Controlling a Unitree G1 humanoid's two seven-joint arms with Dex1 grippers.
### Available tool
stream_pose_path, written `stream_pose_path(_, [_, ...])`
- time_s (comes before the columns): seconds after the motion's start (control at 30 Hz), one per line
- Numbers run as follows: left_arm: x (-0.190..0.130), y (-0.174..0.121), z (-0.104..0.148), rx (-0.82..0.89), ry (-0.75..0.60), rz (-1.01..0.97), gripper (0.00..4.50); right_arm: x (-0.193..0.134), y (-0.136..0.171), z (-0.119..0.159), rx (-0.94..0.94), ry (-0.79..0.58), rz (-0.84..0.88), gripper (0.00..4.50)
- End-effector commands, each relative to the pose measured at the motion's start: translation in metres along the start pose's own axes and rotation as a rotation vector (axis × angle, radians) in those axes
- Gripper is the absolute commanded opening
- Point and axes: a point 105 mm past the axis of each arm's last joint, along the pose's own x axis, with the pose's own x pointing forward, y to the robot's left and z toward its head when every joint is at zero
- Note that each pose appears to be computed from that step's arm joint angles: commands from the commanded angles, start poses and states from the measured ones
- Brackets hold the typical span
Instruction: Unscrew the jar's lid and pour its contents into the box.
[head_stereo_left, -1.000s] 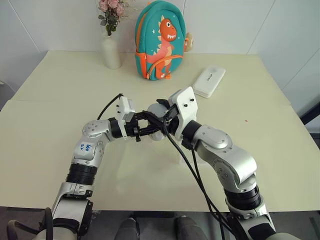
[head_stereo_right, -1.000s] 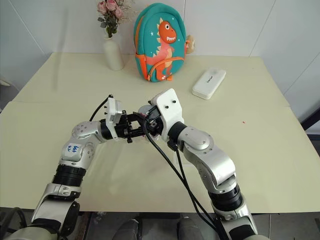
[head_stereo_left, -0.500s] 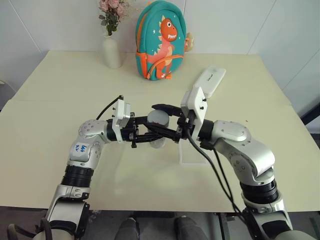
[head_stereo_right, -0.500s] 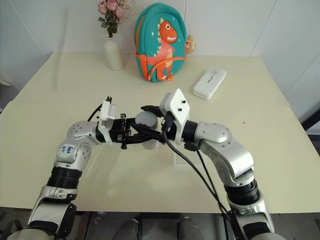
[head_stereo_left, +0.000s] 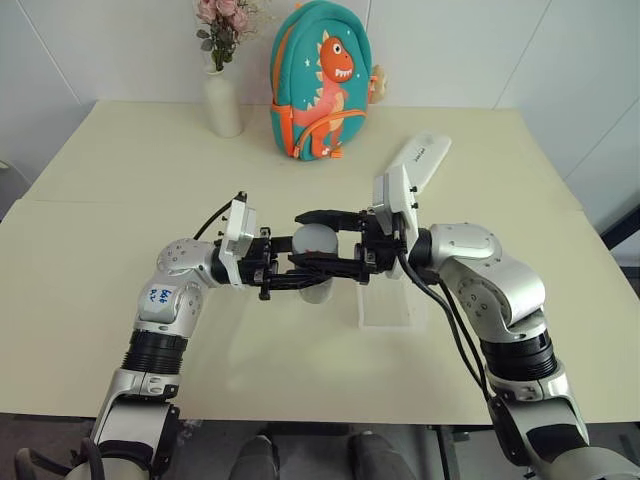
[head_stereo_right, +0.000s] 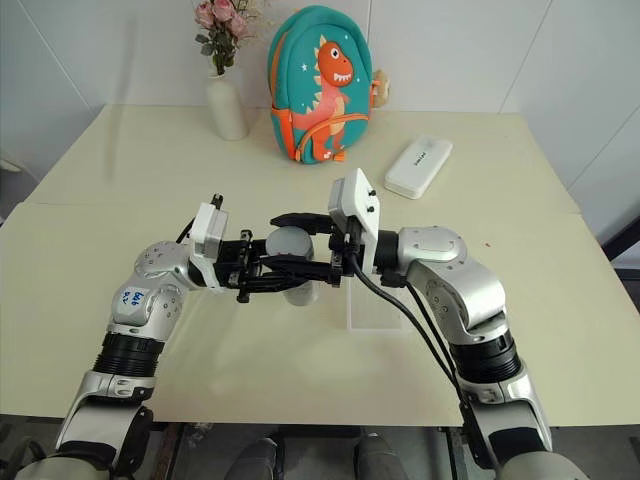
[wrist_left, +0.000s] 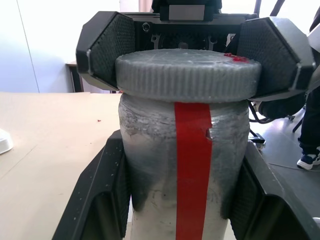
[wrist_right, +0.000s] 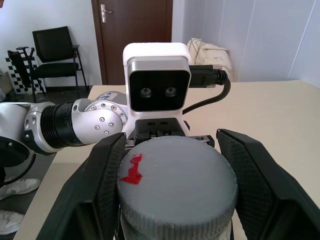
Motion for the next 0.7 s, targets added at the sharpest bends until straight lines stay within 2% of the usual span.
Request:
stream_pose_path(0.03, [0.006, 0.000, 0.004, 0.015, 0.000, -0.019, 2.05, 0.014, 0.030, 0.023, -0.057, -0.092, 0.191, 2.57])
stream_pose_path(0.07, [0.006, -0.002, 0.003, 0.014, 0.002, -0.024, 2.05, 0.014, 0.030, 0.023, -0.059, -0.095, 0.197, 2.57])
stream_pose_path(0.13, [0.008, -0.003, 0.003, 0.017, 0.004, -0.034, 2.05, 0.015, 0.029, 0.022, -0.052, -0.084, 0.192, 3.30])
stream_pose_path(0.27, [0.010, -0.004, 0.003, 0.025, 0.007, -0.043, 2.05, 0.016, 0.026, 0.024, -0.063, -0.084, 0.178, 4.48])
stream_pose_path(0.7, [0.014, -0.003, 0.006, 0.058, 0.021, -0.071, 2.05, 0.015, 0.011, 0.026, -0.090, -0.046, 0.080, 4.48])
